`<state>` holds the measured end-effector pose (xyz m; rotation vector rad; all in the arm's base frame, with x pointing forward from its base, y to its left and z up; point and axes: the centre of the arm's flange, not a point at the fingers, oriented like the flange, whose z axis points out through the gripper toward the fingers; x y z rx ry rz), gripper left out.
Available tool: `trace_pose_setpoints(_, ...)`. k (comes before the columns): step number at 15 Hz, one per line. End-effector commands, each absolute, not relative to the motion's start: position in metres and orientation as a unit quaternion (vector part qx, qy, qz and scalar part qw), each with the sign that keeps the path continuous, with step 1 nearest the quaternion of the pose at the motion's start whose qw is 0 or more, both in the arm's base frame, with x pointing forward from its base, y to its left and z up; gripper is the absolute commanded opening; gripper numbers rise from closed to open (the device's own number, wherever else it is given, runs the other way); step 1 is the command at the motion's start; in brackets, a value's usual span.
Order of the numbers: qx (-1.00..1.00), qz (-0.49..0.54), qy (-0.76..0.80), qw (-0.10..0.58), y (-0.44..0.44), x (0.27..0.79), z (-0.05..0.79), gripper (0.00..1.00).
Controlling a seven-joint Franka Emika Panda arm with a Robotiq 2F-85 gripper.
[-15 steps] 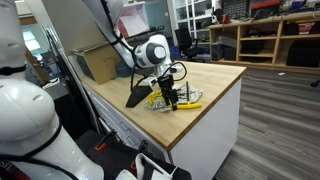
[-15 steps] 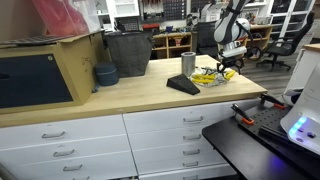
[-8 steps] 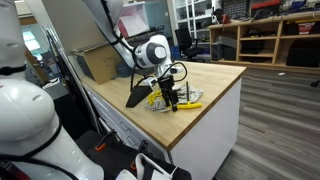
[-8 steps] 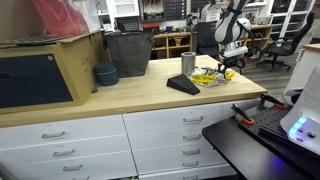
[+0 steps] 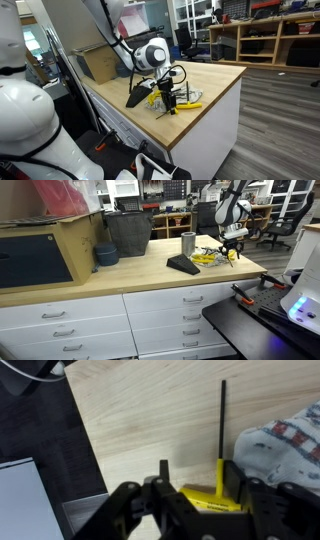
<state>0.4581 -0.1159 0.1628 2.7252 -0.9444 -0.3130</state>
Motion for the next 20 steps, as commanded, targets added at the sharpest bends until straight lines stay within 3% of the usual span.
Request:
trace_pose_setpoints(1,0.931,-0.096,-0.334,0.113,-0.116,0.45,0.163,0.29)
trace_pose_setpoints(4,0.933,-0.084,-0.332,0.11,-0.117,0.448,0.166,0.05)
trace_pose_setpoints(5,0.934,-0.079,-0.33,0.109,-0.116,0.447,0.167,0.01)
trace_pose_setpoints(15,0.956,0.003,-0.273,0.108,-0.092,0.432,0.222,0.02)
trace_pose_setpoints(20,0.951,0.08,-0.263,0.144,-0.084,0.431,0.273,0.02)
